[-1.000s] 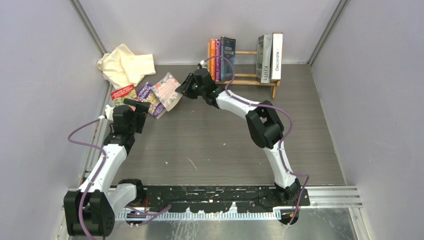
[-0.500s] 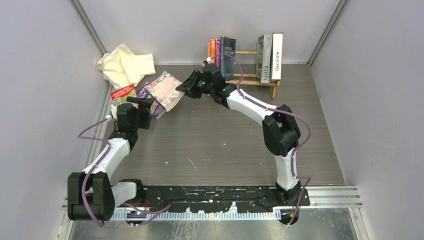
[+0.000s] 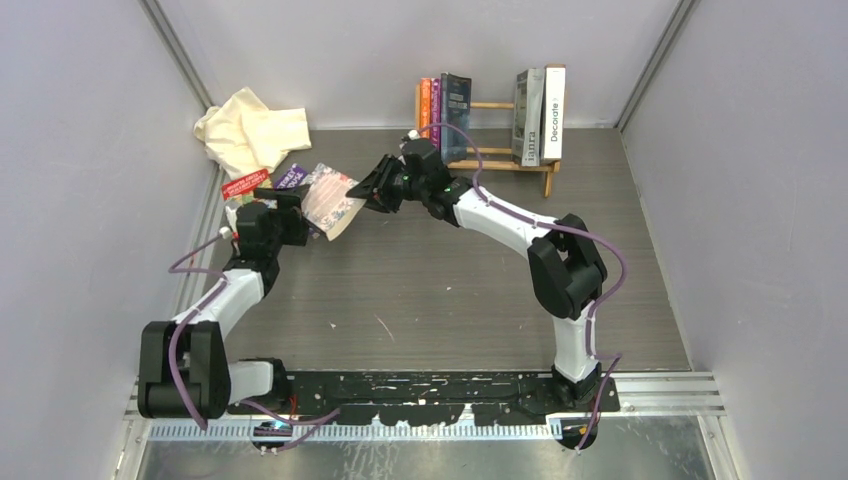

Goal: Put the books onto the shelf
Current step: Place the book on the shelf.

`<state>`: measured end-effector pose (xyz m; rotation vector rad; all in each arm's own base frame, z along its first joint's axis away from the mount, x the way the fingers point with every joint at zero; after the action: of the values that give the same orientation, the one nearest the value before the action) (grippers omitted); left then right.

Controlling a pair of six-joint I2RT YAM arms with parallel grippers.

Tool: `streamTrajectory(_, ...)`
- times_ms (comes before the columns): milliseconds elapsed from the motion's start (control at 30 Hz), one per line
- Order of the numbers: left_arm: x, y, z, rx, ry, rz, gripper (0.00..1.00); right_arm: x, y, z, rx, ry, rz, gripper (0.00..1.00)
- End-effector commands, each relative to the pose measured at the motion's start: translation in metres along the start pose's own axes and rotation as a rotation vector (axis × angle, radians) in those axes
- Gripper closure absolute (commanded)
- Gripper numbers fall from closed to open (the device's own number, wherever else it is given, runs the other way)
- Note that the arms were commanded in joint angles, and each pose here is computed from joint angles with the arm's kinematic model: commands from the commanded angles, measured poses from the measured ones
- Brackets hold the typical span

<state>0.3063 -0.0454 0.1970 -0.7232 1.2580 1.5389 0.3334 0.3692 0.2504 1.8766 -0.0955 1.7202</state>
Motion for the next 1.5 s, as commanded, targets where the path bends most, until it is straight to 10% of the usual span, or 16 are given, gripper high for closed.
streamTrajectory(0,-0.02,-0.006,0.003,0.012,0.092,-0.168,0.13,0.078,0.046,-0.011,0.026,0.046,0.294,0.99)
streamTrajectory(433,-0.034,0.0,0.006,0.074,0.184,-0.459,1.0,0.07,0.055,-0.016,0.024,0.013,0.288,0.99)
streamTrajectory(600,-0.046,0.018,0.011,0.069,0.14,-0.452,1.0,0.068,0.067,-0.018,-0.012,0.021,0.27,0.97)
streamTrajectory(867,-0.078,0.048,0.02,0.06,0.057,-0.487,1.0,0.056,0.107,-0.025,-0.146,0.078,0.164,0.41)
streamTrajectory(1200,-0.138,0.095,0.016,-0.075,-0.226,-0.443,1.0,0.031,0.205,-0.045,-0.324,0.192,-0.019,0.36)
streamTrajectory(1467,-0.223,0.106,-0.066,-0.1,-0.595,-0.478,1.0,0.012,0.295,-0.051,-0.562,0.326,-0.185,0.36)
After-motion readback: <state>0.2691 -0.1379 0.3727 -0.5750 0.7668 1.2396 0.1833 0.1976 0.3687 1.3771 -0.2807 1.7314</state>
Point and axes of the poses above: each gripper's point midway between its finger pads, its own y axis back along the fingers, its own x axis along the line the jaws close on, z = x × y, the point moved 9 cm from there along y, back along the fingers, and after that the axes turned 11 degrees about -y, right-handed, at the moved point
